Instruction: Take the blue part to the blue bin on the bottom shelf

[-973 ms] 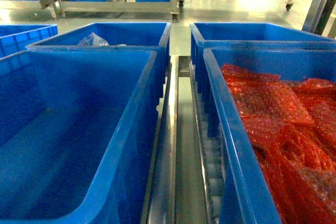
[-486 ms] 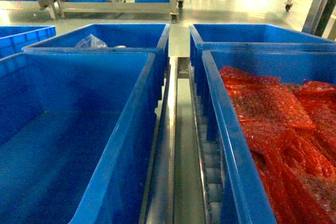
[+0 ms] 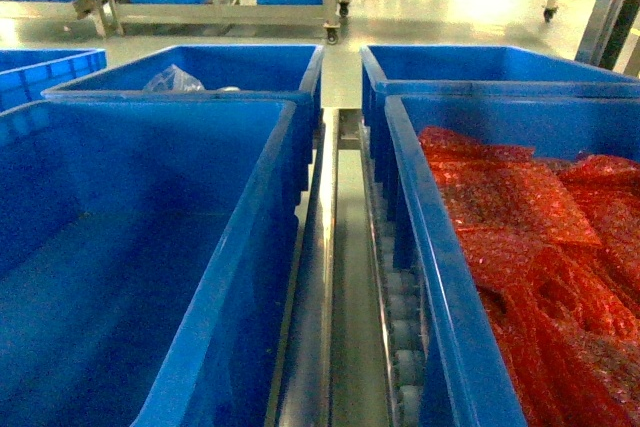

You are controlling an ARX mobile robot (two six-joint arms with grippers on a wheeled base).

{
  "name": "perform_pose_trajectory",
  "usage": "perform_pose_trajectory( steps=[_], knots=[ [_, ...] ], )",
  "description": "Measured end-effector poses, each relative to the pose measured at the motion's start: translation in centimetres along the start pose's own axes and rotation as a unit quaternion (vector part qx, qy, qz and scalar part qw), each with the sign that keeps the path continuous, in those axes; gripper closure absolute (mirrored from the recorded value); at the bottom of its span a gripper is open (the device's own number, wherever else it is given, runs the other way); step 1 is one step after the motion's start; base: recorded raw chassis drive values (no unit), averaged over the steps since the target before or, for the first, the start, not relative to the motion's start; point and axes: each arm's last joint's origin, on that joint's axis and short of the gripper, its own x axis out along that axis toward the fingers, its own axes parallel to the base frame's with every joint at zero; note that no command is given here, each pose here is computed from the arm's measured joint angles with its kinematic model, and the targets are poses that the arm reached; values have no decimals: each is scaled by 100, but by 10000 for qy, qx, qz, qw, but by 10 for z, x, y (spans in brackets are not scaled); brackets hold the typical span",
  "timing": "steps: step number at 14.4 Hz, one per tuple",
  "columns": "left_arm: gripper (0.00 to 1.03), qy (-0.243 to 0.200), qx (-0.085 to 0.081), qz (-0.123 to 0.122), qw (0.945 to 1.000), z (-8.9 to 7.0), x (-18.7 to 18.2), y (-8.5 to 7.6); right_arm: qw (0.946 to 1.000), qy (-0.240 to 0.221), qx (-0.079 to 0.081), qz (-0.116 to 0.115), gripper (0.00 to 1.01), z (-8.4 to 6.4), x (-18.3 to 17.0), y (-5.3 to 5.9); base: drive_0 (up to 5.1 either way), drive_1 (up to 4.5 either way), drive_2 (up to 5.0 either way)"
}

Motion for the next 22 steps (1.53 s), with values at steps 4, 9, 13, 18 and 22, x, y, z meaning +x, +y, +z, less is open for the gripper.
perform_pose_trajectory(
  steps=[4, 9, 13, 18, 22],
  knots=[
    [60, 0, 0, 0, 10000, 0, 0, 0, 10000, 0, 2, 0, 3, 0, 0, 0, 2, 408, -404],
    [60, 0, 0, 0, 10000, 0, 0, 0, 10000, 0, 2, -2, 3, 0, 0, 0, 2, 408, -404],
    [60, 0, 0, 0, 10000, 0, 0, 0, 10000, 0, 0, -2, 3, 0, 0, 0, 1, 204, -202],
    [60, 0, 0, 0, 10000, 0, 0, 0, 10000, 0, 2, -2, 3, 0, 0, 0, 0, 0, 0],
    [60, 0, 0, 0, 10000, 0, 0, 0, 10000, 0, 2, -2, 3, 0, 0, 0, 0, 0, 0]
  ],
)
